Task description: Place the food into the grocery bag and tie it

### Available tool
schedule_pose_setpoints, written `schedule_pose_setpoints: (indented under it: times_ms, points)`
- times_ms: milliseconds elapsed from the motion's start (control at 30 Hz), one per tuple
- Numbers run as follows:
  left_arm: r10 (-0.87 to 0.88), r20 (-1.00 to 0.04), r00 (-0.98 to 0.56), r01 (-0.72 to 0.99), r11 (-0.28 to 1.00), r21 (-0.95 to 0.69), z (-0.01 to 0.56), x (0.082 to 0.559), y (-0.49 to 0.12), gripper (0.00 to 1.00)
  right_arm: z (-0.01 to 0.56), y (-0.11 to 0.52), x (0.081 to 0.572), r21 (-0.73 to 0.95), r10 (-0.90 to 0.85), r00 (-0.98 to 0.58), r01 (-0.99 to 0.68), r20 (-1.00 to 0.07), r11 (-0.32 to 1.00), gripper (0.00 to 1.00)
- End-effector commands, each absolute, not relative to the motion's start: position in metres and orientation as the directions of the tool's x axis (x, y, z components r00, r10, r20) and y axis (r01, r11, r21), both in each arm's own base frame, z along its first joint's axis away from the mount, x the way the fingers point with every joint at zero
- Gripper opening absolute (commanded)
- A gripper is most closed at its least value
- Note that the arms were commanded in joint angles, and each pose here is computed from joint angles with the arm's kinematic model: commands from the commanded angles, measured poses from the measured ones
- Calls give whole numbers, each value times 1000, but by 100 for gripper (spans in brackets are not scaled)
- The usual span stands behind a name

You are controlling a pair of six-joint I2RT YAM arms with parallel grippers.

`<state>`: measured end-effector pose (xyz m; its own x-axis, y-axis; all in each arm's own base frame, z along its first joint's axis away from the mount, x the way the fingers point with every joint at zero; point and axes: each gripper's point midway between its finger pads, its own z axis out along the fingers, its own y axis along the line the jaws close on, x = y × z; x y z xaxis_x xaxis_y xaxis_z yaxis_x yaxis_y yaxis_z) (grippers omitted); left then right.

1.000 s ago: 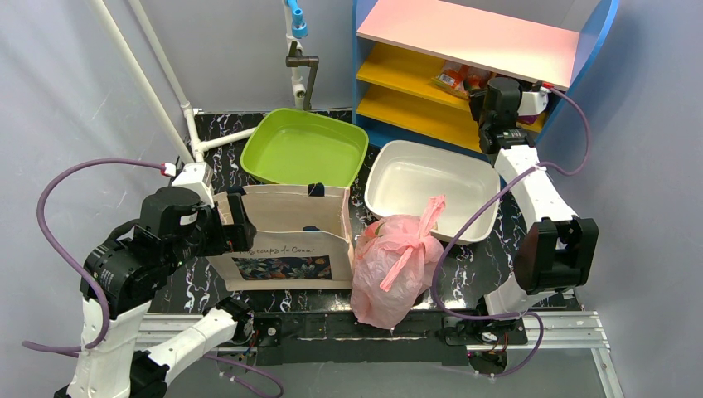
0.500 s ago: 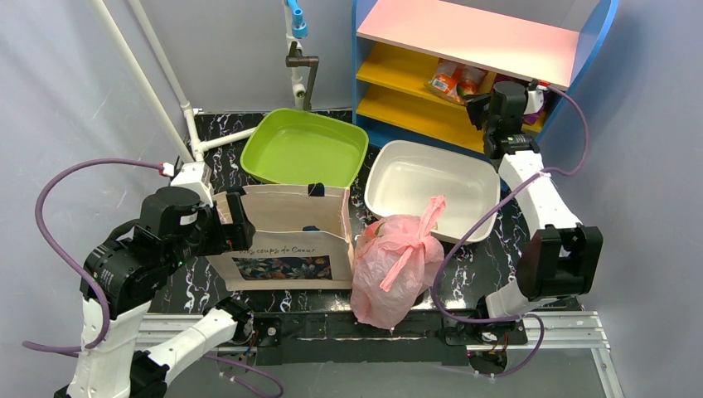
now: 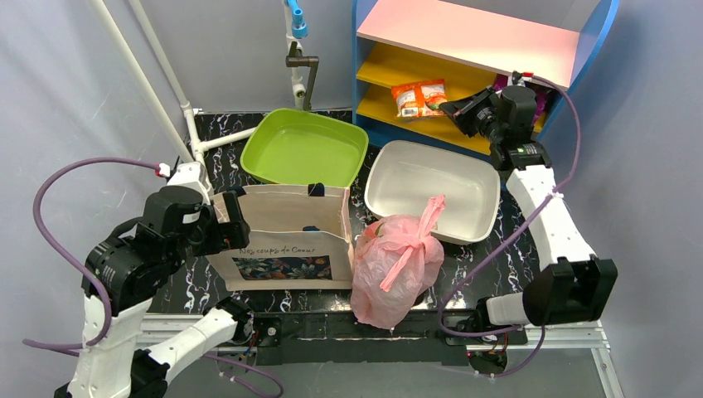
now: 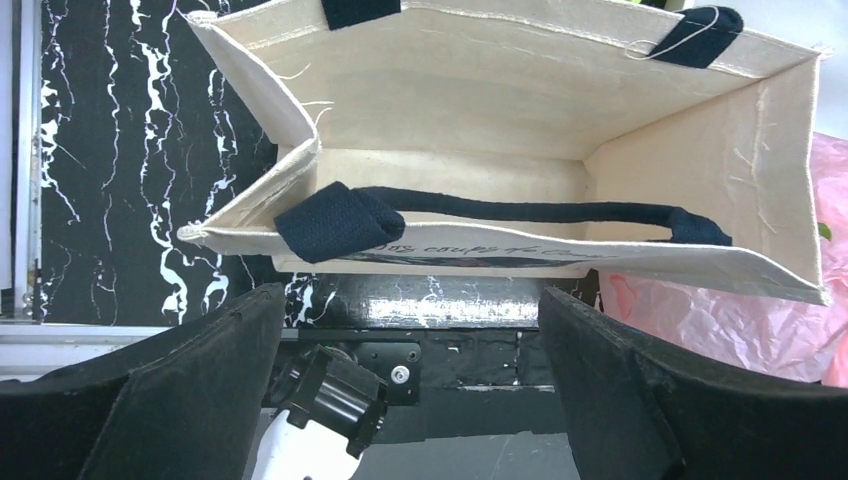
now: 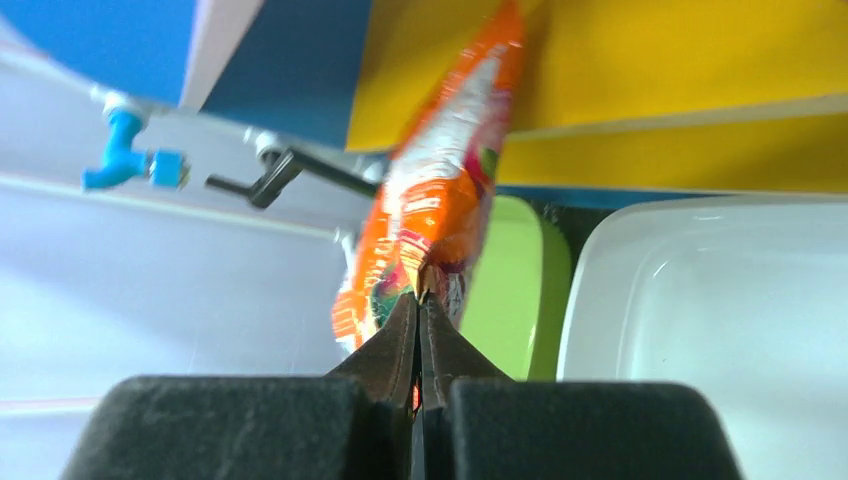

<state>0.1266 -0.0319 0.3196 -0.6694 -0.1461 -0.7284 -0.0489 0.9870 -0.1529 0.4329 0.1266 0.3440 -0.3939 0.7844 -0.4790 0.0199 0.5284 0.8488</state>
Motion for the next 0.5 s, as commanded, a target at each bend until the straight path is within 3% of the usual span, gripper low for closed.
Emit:
schedule_pose_setpoints:
  times_ms: [0,333,467]
  points:
    - [-113,-730,-674,-61,993,-97,322,134,-27,96,397,144,395,826,718,-418,-179,-556,535,1]
    - [-108,-728,-677,13,987,-159,325,156,-56,85,450,157,354,804,676,-437,-325,-594,497,1]
    - [-94,-726,-681,48,984,-173,322,164,-67,72,469,164,336,796,658,-451,-385,-603,466,1]
